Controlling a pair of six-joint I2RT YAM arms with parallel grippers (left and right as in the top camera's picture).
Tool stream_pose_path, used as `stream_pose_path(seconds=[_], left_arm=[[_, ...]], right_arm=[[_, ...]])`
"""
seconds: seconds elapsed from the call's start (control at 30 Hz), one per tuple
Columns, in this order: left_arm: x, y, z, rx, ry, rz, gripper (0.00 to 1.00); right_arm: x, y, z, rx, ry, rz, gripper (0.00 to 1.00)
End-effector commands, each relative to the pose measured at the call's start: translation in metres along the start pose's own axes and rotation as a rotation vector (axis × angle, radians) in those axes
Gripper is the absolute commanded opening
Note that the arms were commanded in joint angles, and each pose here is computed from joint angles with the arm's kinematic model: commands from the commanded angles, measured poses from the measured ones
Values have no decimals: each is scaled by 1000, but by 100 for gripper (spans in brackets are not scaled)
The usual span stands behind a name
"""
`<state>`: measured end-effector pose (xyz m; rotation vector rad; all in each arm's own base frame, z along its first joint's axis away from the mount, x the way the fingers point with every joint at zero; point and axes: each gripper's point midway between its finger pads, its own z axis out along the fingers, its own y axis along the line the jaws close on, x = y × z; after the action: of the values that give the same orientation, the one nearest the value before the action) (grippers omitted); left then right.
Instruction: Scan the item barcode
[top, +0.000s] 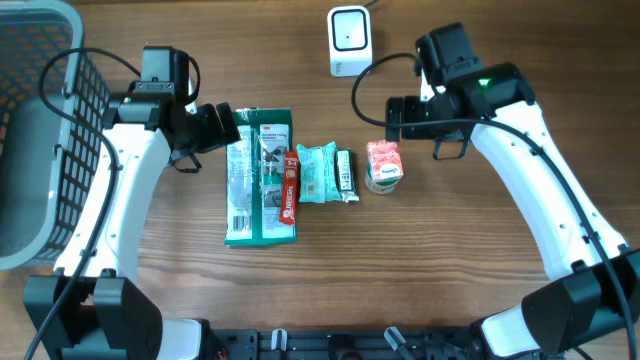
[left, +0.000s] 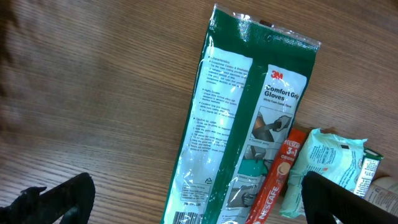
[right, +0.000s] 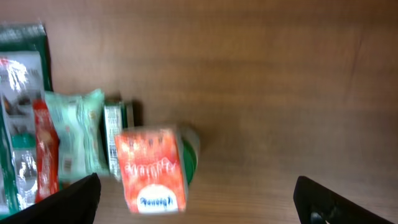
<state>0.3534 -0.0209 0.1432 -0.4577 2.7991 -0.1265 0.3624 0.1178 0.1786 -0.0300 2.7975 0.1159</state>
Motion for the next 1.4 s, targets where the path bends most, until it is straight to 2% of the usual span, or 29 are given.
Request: stream_pose_path(seconds=[0.0, 0.3, 1.37], left_arm=[[-3, 1, -2, -13, -12, 18, 100], [-3, 1, -2, -13, -12, 18, 100], [-3, 1, -2, -13, -12, 18, 100]], right_arm=[[-19, 0, -4, 4, -76, -5, 100], [-48, 9, -8, -33, -198, 0, 100], [-49, 9, -8, -34, -201, 0, 100]])
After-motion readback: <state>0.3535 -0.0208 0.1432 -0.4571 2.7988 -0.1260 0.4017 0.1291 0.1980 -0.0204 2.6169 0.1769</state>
